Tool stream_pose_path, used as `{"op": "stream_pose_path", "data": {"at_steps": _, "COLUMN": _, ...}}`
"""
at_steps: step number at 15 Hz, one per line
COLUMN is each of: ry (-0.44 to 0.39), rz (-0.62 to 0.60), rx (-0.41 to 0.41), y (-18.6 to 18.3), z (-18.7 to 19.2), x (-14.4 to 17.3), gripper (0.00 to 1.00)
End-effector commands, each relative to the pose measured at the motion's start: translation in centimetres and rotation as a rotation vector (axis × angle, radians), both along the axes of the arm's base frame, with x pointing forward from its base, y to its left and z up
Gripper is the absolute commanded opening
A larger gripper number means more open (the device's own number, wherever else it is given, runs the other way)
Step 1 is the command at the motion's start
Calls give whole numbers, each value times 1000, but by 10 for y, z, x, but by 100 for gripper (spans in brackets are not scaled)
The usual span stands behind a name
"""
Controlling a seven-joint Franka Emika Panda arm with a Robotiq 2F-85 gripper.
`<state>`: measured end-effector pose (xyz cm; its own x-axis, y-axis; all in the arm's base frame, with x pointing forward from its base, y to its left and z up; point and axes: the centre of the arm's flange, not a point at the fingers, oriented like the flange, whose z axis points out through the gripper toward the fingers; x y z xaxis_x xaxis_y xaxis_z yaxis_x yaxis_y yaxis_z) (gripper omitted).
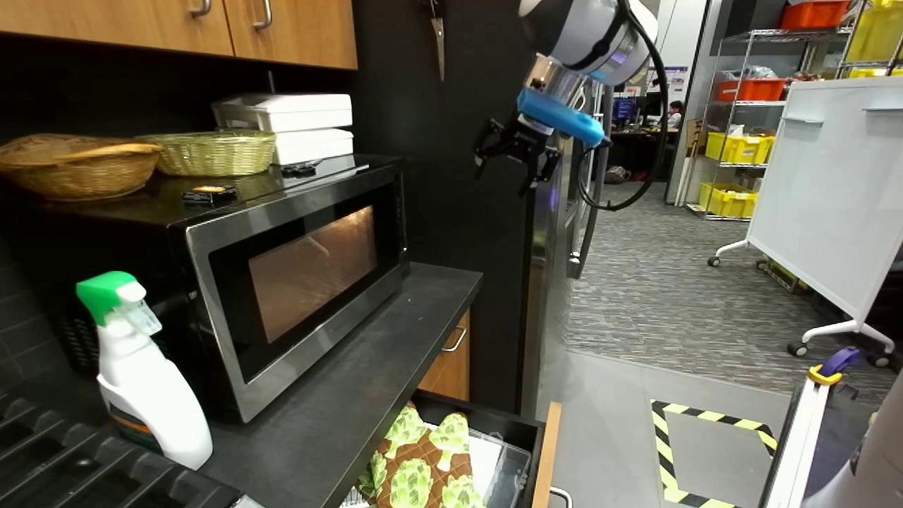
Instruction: Press a button on the right side of the microwave
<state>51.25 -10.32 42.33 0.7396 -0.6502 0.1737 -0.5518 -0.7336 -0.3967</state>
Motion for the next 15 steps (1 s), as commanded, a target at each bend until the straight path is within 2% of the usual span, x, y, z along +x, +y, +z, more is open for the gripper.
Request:
{"op": "stream_pose_path", "data": {"at_steps": 1, "ry": 8, "rz": -23, "rx": 42, "y": -4, "z": 2, "x": 5, "gripper": 100}}
{"op": "stream_pose_path", "data": {"at_steps": 15, "ry": 14, "rz": -29, "rx": 60, "y": -5, "z": 1, "x": 2, "gripper": 100}}
